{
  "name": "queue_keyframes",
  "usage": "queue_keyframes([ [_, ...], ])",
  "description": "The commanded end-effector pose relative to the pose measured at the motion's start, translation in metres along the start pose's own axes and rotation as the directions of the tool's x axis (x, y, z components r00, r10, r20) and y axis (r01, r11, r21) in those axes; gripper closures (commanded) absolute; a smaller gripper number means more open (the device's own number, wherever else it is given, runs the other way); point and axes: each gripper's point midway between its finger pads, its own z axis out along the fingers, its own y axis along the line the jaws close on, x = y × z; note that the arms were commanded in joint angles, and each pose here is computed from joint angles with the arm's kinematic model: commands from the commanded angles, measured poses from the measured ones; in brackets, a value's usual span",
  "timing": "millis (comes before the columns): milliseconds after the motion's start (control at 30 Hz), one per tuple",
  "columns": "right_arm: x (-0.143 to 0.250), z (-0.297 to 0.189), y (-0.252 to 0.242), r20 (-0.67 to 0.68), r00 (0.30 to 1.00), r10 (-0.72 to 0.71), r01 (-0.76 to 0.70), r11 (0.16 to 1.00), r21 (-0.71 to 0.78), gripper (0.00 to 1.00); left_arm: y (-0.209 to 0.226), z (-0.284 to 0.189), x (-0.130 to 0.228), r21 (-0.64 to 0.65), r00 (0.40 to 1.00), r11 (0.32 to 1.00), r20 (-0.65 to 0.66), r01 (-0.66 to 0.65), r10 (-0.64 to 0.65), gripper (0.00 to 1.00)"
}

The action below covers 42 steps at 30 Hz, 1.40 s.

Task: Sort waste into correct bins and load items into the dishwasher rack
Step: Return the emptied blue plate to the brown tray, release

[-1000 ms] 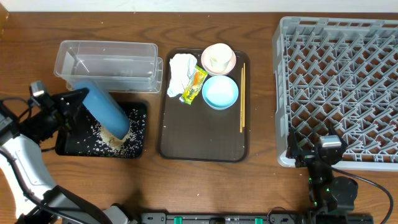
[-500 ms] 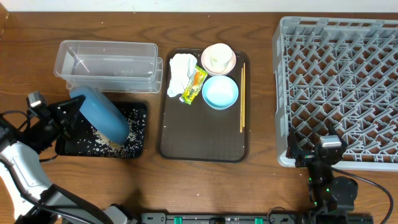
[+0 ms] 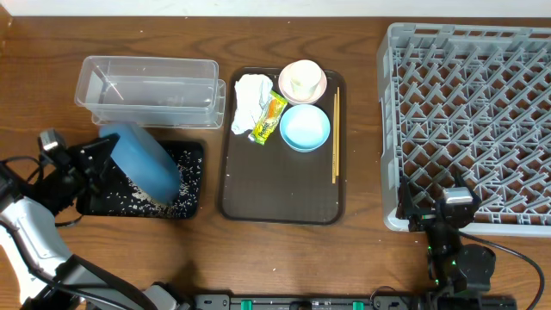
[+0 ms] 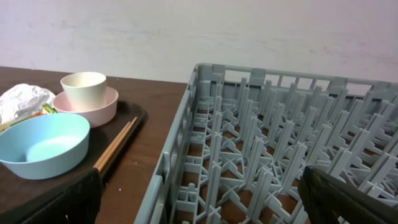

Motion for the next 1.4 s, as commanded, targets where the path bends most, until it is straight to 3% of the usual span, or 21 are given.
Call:
queue_keyframes([
  [0,0.0,0.0,-0.002,0.001,1.0,-0.012,0.012,1.0,0.007,0.01,-0.009,-0.001,0.009,0.033,1.0,0.999,-0.016,0.016,-0.015,0.94],
  [167,0.0,0.0,-0.002,0.001,1.0,-0.012,0.012,1.0,0.007,0.01,-0.018,0.007,0.027,0.029,0.999,1.0,-0.052,-0.007,0.008,0.94],
  [333,0.0,0.0,-0.002,0.001,1.0,-0.012,0.012,1.0,0.007,0.01,-0.04,0.028,0.074,0.026,0.976,0.989,-0.162,-0.146,0.148,0.94],
  [567,0.0,0.0,-0.002,0.001,1.0,-0.012,0.012,1.0,0.007,0.01,-0.009,0.068,0.142,-0.252,0.913,0.905,-0.315,-0.344,0.259,0.93],
  [733,0.0,0.0,-0.002,0.001,1.0,-0.012,0.012,1.0,0.007,0.01,0.033,0.093,0.184,-0.441,0.835,0.732,-0.443,-0.52,0.327,0.94],
  [833,0.0,0.0,-0.002,0.0,1.0,-0.012,0.012,1.0,0.007,0.01,0.05,0.11,0.2,-0.478,0.772,0.617,-0.495,-0.625,0.398,0.94],
  [1033,0.0,0.0,-0.002,0.001,1.0,-0.012,0.012,1.0,0.007,0.01,0.06,0.158,0.256,-0.333,0.572,0.475,-0.598,-0.814,0.561,0.94],
  [1200,0.0,0.0,-0.002,0.001,1.0,-0.012,0.012,1.0,0.007,0.01,0.095,0.172,0.257,-0.411,0.463,0.24,-0.621,-0.879,0.632,0.93],
  [1367,0.0,0.0,-0.002,0.001,1.0,-0.012,0.012,1.0,0.007,0.01,0.134,0.185,0.27,-0.369,0.353,0.106,-0.708,-0.923,0.612,0.93],
])
